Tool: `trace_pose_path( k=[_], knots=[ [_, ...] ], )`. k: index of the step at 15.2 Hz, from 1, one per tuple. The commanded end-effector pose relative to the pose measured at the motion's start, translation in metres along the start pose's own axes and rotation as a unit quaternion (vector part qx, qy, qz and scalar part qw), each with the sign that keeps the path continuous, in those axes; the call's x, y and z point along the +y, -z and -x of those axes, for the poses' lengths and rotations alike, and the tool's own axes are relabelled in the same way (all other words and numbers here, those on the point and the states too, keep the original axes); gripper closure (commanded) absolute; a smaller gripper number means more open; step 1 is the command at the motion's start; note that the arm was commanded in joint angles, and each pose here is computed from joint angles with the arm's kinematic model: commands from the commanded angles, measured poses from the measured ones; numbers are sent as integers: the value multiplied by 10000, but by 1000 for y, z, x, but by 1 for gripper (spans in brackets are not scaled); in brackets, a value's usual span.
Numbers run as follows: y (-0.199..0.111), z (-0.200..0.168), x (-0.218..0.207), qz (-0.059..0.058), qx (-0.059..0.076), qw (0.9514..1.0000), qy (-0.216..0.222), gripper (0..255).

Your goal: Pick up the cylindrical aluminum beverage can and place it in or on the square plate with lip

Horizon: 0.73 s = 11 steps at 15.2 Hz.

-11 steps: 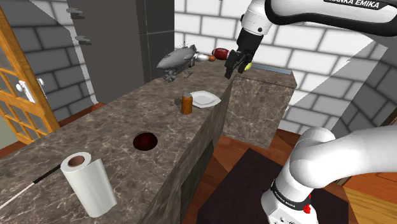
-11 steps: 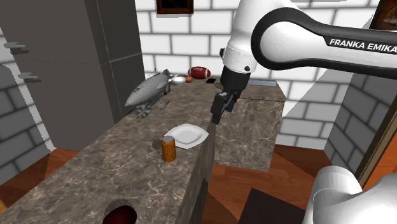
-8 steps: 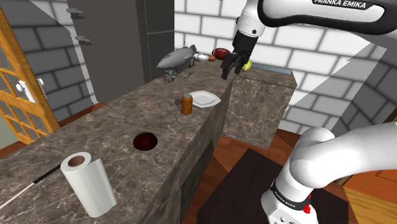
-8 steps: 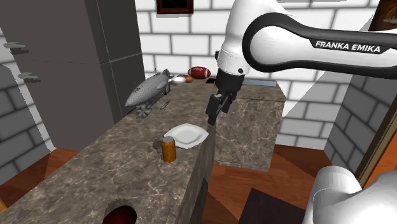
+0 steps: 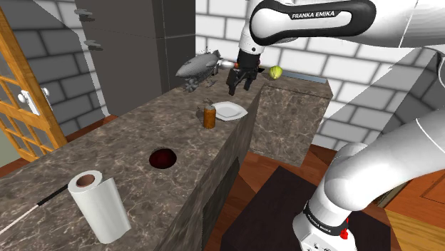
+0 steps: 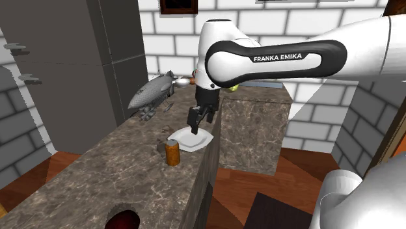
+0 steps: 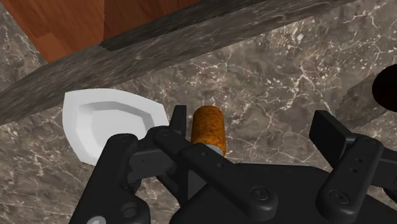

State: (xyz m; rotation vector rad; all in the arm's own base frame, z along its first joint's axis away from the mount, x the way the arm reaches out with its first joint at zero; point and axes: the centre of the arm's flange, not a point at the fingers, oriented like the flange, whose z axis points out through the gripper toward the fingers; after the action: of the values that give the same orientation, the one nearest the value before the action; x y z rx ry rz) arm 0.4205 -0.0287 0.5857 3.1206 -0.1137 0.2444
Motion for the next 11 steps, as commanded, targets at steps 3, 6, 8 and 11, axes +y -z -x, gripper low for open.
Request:
trace_pose_path(
  k=[3,6,8,11],
  knots=[
    [-36,-44,7,-14,-173,9998,-62,0],
    [-65,-75,11,-25,-303,9995,-110,0],
    [-85,-96,13,-33,-389,9991,-141,0],
    [-115,-125,17,-44,-518,9985,-188,0]
  ],
)
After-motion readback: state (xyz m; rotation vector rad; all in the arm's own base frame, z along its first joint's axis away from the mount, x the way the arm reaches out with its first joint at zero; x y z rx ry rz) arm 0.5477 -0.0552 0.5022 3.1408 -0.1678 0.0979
